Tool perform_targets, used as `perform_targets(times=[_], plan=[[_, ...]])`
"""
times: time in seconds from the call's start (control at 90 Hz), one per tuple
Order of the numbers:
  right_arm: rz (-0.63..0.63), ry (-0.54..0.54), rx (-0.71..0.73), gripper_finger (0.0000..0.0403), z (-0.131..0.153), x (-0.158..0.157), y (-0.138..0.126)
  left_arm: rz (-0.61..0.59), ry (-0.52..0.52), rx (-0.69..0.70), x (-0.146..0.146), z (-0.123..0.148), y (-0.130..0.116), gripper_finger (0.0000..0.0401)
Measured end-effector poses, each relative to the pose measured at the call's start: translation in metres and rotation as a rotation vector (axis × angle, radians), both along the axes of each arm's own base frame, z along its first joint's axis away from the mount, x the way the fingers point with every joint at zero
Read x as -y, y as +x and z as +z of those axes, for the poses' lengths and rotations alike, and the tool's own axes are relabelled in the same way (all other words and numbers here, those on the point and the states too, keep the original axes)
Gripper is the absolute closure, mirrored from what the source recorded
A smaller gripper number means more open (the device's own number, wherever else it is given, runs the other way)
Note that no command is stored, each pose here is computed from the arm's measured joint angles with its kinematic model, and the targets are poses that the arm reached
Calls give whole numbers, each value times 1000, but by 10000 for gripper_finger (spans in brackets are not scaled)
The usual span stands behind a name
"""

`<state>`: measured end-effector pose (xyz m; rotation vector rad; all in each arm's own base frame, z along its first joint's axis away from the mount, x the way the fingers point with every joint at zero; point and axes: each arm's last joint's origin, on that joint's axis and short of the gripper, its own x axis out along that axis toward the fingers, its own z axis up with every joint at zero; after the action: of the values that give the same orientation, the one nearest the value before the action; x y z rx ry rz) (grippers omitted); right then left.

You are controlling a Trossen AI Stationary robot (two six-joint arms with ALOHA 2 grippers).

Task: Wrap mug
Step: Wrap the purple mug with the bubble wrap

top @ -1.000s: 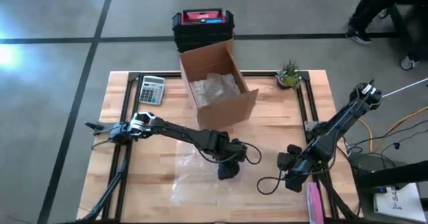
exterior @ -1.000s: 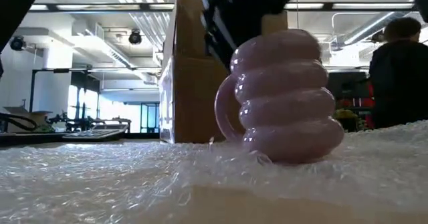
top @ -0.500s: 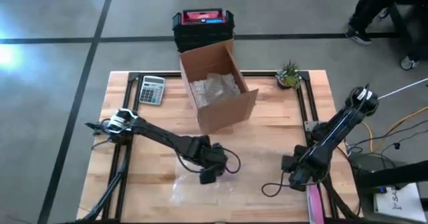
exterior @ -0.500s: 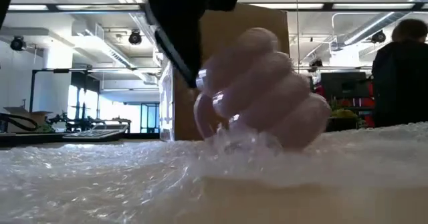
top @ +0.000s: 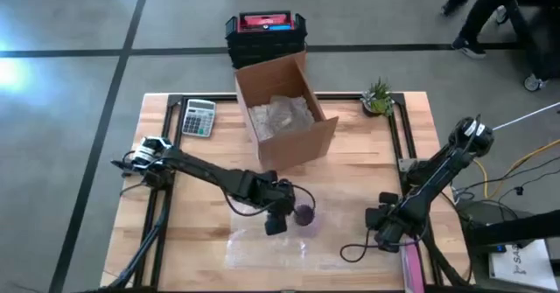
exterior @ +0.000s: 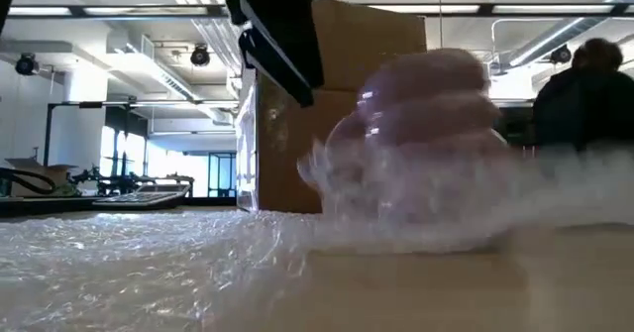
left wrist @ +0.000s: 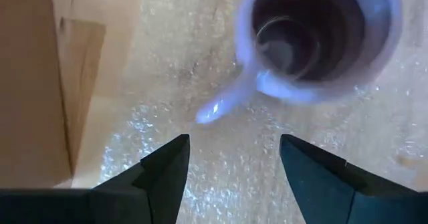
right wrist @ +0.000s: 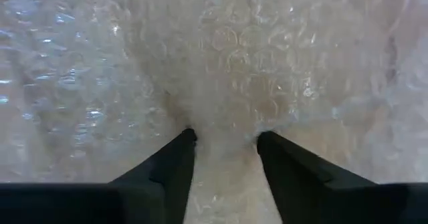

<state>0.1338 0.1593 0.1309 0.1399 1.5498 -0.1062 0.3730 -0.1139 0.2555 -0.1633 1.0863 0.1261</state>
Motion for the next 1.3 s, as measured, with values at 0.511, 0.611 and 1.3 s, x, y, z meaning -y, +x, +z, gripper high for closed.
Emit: perform_targets(times=[0.511,0.611,1.3], plan=[[259,-280,650,400,83,-21,53,81,-22,-42,18,-36,-30,230],[317,-373,781,399,96,-22,69,95,-12,6,18,-29,-30,242],[365,-291,775,400,43,7,148,-33,-21,516,23,-4,19,298]])
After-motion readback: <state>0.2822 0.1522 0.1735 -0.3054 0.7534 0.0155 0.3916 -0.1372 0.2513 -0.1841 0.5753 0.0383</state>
